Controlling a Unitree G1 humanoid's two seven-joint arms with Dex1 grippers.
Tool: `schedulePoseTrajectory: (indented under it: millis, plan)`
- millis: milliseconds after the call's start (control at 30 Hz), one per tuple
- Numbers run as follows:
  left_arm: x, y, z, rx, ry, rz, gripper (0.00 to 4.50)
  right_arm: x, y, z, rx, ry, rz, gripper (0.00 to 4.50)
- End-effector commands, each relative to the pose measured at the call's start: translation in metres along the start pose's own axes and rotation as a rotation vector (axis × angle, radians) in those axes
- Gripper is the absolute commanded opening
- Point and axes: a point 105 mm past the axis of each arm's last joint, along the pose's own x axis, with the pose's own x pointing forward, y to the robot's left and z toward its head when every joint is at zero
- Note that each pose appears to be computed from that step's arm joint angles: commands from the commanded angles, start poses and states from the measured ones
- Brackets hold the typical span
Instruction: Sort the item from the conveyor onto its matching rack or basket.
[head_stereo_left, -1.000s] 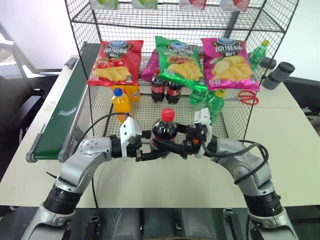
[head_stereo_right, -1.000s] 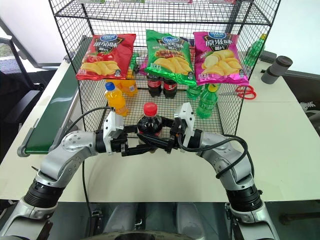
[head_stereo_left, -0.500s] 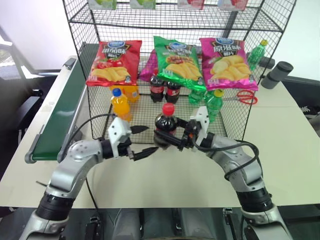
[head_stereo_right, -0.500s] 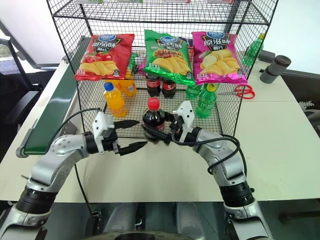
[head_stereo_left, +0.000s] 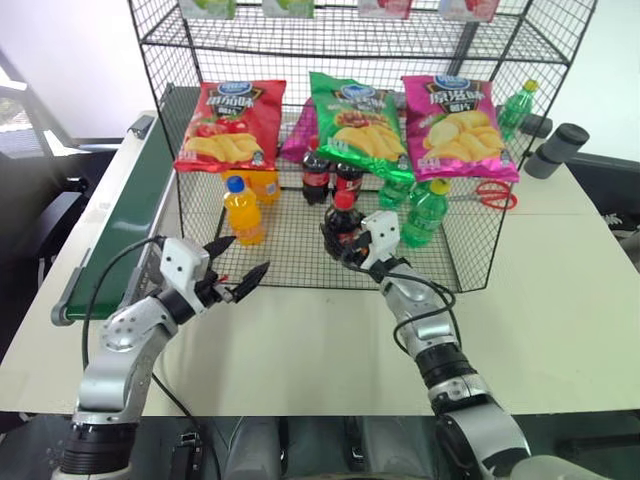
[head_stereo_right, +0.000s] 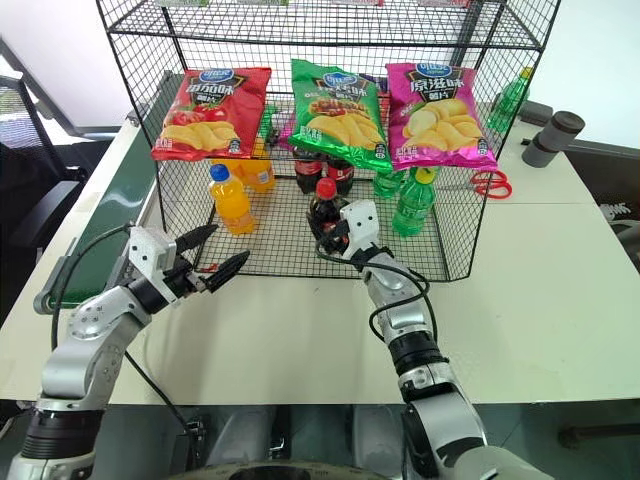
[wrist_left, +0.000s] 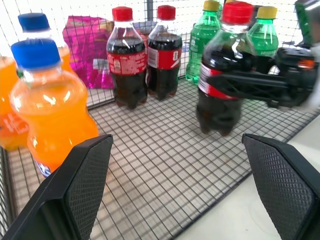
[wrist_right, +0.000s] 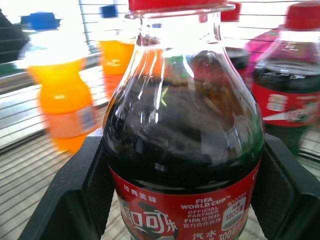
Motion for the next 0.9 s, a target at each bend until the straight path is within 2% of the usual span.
schedulePoseTrajectory:
  millis: [33,367,433,467,500,900]
  plan:
    - [0.003,-0.012,0.008,0.033,-0.040,-0.018,4.40,0.014,-0.004,0.021,-0.017,-0.101,-0.040,3.00]
    - [0.011,-0.020,0.008,0.016,-0.050,-0.039,4.40,0.025,-0.003,0.007,0.031,-0.050,-0.039,3.00]
    - [0.013,-0.022,0.008,0.015,-0.052,-0.046,4.50,0.025,-0.002,0.007,0.044,-0.053,-0.035,4.03]
    - [0.014,-0.023,0.008,0.014,-0.052,-0.048,4.50,0.025,-0.002,0.007,0.047,-0.055,-0.034,4.38]
    - [0.014,-0.023,0.008,0.014,-0.053,-0.049,4.50,0.025,-0.002,0.008,0.048,-0.058,-0.033,4.45]
    - [0.018,-0.020,0.013,0.000,-0.060,-0.043,4.50,0.007,-0.013,0.036,-0.021,-0.187,0.024,4.45]
